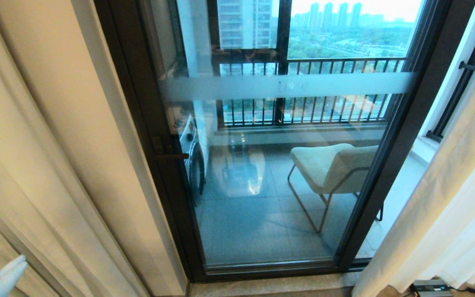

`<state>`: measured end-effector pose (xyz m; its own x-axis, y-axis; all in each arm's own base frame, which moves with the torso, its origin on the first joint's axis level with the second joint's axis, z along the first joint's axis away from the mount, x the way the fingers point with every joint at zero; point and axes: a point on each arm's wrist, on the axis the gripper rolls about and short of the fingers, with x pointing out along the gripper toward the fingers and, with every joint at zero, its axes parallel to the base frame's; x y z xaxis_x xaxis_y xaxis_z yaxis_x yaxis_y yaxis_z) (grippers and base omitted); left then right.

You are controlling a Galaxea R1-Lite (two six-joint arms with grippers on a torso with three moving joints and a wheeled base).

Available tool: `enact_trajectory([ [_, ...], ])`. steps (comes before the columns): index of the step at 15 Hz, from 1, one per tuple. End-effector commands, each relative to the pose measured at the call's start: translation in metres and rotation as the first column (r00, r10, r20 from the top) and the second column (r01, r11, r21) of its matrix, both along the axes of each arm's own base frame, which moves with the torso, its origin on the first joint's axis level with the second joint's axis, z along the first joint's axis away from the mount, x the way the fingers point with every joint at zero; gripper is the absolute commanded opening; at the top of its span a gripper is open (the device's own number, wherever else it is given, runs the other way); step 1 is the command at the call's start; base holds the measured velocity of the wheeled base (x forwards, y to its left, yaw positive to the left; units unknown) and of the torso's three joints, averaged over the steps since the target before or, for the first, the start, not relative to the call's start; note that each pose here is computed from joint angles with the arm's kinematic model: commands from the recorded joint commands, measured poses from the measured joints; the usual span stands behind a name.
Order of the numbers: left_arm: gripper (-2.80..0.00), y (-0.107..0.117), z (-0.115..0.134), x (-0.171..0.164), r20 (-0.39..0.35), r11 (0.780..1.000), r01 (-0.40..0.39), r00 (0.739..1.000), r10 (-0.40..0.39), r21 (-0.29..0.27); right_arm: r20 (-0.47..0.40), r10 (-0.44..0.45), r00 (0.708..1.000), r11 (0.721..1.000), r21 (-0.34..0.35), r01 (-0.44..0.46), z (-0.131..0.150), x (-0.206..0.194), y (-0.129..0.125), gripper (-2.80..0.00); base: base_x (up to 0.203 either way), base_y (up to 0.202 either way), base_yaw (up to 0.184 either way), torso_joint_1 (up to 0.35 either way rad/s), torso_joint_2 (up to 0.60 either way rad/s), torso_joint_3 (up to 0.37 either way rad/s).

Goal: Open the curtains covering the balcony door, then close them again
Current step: Pull the inner curtains open on both sides

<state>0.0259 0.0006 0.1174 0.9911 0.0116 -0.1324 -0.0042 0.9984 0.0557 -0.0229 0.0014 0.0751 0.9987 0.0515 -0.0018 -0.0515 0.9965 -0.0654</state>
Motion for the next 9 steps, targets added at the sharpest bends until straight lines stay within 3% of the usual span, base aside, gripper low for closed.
enact_trajectory([
  [1,-2.8,-0.002,-0.014,-0.019,0.054,1.0,0.023,0.998,-0.023,0.011,-0.001,0.001,1.0,1.0,0.0,-0.001,0.0,0.0,0.0,-2.8,0.0,0.0,0.0,0.0,0.0,0.0],
  [3,-2.8,-0.002,-0.026,-0.028,0.013,1.0,0.024,1.0,-0.024,0.014,-0.001,0.001,1.0,1.0,0.0,-0.001,0.0,0.0,0.0,-2.8,0.0,0.0,0.0,0.0,0.0,0.0],
  [9,-2.8,-0.001,-0.041,-0.049,0.142,0.999,0.04,0.989,-0.043,0.017,-0.001,0.001,1.0,1.0,0.0,-0.001,0.0,0.0,0.0,-2.8,0.0,0.0,0.0,0.0,0.0,0.0],
])
